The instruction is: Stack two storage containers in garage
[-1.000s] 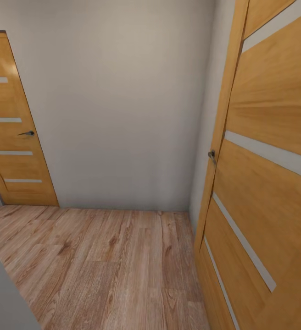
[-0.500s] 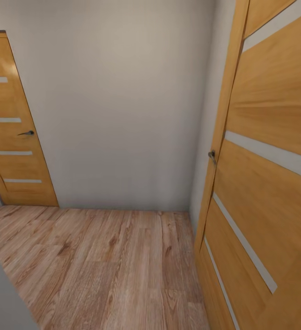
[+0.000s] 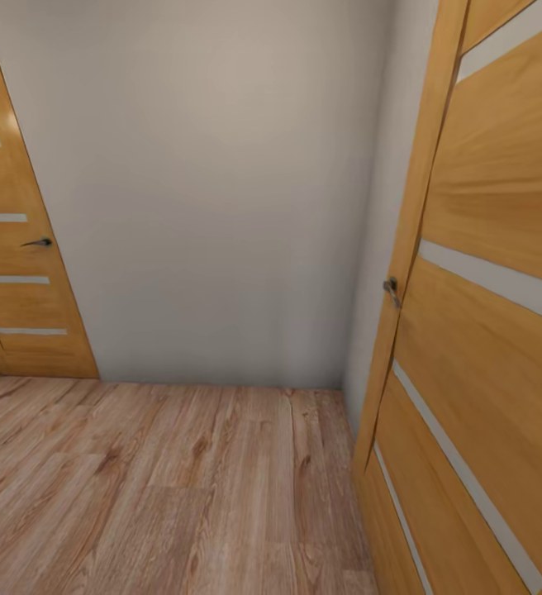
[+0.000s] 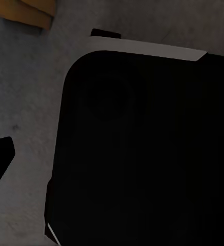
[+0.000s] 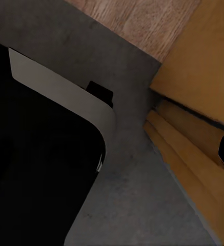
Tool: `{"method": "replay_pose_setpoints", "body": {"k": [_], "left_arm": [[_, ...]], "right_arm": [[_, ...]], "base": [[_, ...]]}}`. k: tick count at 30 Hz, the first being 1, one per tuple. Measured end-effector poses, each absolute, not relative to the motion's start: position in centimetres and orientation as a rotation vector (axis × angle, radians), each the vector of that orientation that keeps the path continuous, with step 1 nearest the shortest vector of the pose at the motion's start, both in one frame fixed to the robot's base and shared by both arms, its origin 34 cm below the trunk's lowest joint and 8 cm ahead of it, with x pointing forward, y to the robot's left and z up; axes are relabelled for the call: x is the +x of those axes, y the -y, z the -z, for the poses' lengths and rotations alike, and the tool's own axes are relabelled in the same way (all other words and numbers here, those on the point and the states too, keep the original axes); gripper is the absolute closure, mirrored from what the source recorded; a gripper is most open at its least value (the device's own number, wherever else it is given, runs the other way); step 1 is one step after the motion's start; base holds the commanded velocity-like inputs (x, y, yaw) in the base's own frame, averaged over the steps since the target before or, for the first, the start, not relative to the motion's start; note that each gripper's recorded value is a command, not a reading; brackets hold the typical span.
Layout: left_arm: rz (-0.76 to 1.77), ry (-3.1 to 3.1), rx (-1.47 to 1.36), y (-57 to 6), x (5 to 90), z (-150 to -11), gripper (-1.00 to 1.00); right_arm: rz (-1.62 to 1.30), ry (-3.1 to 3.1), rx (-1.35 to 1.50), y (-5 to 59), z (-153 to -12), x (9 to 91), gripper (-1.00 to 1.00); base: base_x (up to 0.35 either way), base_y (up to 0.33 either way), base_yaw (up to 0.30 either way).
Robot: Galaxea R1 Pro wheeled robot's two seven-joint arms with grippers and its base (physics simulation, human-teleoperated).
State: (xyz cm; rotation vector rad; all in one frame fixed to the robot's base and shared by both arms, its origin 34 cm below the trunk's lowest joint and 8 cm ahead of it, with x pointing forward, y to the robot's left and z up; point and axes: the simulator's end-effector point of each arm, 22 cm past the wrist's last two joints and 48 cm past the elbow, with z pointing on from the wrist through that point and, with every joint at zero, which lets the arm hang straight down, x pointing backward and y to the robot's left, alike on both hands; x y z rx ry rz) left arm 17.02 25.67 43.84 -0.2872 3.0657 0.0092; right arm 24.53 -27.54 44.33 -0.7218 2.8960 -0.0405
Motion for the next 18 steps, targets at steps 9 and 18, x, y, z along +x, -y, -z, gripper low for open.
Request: {"method": "replay_pose_setpoints", "body": {"k": [9,18], "left_arm": [[-0.009,-3.066,-0.287,-25.63,17.02,-43.83,-1.0],[-0.007,-3.066,-0.287,-25.55,17.02,-43.83,-1.0]], "right_arm": [[0.043,-2.896,-0.722,27.58,-44.32,24.55,-1.0],[0.043,-2.896,-0.72,27.58,-44.32,24.55,-1.0]], "base": [[0.029,0.0,0.0],[0.001,0.0,0.0]]}}
